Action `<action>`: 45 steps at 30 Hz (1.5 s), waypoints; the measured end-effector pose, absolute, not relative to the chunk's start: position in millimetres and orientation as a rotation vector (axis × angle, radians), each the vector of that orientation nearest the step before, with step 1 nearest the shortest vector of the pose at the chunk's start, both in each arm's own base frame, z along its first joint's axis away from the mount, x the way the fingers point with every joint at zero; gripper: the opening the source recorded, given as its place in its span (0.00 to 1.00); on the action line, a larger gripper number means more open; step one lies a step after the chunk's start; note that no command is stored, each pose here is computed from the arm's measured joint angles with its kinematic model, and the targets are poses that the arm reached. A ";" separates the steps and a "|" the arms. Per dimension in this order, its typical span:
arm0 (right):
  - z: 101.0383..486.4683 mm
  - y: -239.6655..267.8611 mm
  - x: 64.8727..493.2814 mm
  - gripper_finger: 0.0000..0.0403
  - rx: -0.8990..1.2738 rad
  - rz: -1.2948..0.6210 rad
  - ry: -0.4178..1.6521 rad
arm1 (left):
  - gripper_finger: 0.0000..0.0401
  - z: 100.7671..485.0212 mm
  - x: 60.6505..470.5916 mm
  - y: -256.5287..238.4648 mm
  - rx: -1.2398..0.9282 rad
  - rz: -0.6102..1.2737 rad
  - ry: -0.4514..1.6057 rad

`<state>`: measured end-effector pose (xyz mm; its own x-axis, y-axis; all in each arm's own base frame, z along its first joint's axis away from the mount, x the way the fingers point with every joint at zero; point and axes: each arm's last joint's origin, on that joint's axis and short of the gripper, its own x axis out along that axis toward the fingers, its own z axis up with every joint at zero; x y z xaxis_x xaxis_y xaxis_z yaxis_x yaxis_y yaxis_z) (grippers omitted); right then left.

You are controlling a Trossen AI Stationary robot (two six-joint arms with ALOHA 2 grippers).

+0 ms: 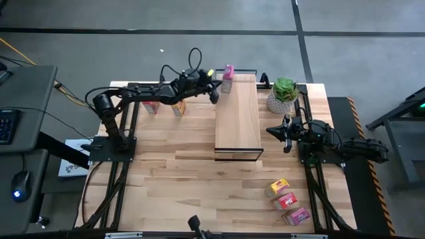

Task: Stack cereal on shelf
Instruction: Put the top purple cereal box on the shelf

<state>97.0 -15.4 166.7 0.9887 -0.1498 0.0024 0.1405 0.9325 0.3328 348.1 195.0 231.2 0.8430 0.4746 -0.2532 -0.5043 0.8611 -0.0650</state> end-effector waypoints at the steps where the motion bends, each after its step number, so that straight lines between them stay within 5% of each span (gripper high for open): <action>1: 166.7 -15.4 97.0 0.00 0.338 -0.149 -0.028 | 0.00 231.2 349.6 192.3 -0.129 0.521 0.234; 20: 166.6 -15.4 97.0 0.00 0.338 -0.148 -0.028 | 0.00 229.9 343.2 202.0 -0.083 0.674 0.263; 45: 166.7 -15.4 97.0 0.00 0.338 -0.148 -0.028 | 0.00 220.3 341.3 199.4 -0.148 0.454 0.356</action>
